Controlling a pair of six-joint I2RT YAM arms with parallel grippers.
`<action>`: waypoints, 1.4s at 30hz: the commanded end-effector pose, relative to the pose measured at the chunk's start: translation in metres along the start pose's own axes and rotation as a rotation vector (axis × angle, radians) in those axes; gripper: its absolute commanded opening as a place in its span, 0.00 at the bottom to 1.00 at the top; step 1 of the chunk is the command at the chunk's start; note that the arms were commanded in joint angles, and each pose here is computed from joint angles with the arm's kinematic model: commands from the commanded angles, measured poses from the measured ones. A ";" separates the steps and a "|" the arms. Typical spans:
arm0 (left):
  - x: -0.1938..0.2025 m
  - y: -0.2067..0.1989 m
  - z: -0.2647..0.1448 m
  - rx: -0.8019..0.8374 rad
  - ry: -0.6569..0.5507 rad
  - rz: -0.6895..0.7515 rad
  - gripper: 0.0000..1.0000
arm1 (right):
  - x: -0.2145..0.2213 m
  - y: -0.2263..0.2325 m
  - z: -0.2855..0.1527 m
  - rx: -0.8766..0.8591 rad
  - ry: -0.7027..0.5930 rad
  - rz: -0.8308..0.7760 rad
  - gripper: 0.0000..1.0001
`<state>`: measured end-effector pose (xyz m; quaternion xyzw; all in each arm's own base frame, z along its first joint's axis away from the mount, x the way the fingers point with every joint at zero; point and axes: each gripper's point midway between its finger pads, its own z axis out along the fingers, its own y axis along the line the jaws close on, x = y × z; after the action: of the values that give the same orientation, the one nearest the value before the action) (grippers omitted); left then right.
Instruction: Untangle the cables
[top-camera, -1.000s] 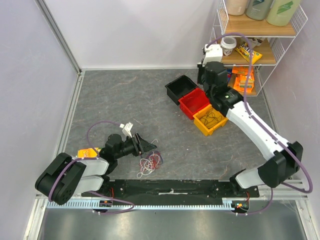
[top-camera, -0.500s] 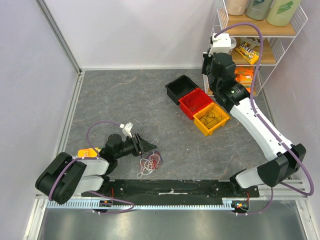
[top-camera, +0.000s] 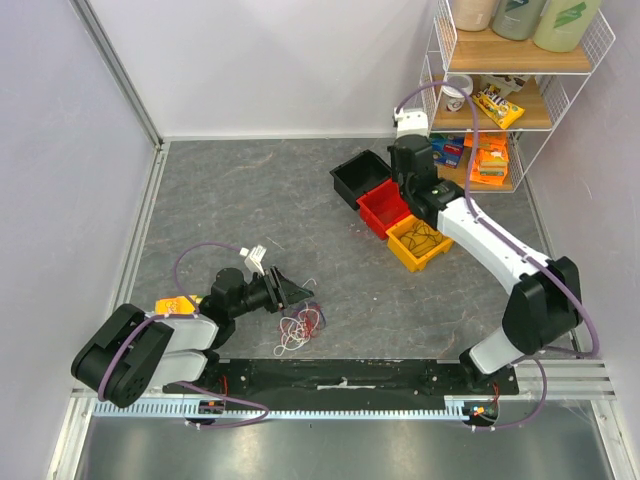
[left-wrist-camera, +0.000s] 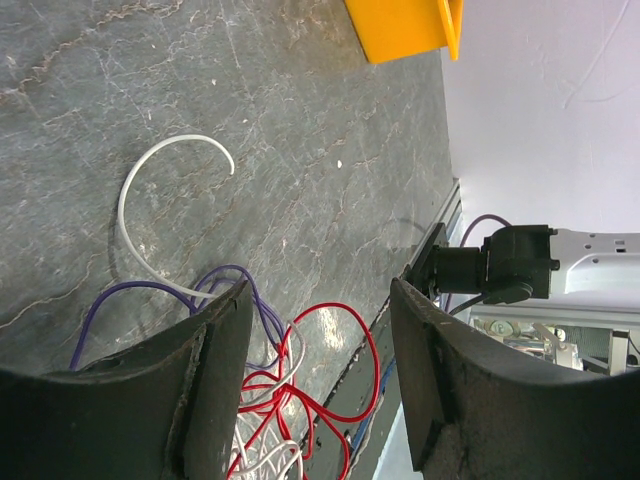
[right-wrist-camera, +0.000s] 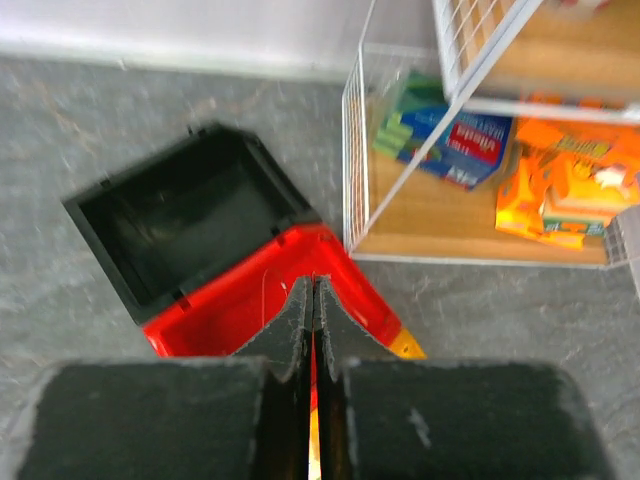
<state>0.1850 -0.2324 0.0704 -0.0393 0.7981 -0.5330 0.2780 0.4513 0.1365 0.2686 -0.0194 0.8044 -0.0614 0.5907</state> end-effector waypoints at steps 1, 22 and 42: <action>-0.007 -0.008 0.001 0.037 -0.032 0.053 0.64 | 0.054 0.002 0.016 0.028 0.092 -0.012 0.00; -0.007 -0.009 0.000 0.044 -0.033 0.056 0.64 | 0.097 0.049 -0.007 -0.165 0.253 -0.122 0.64; -0.005 -0.009 0.000 0.047 -0.027 0.055 0.64 | 0.127 0.141 -0.010 -0.180 0.171 -0.455 0.72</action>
<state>0.1861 -0.2332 0.0737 -0.0362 0.7937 -0.5369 0.2837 0.3801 0.2572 0.1034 -0.2656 0.8564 -0.0961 0.4322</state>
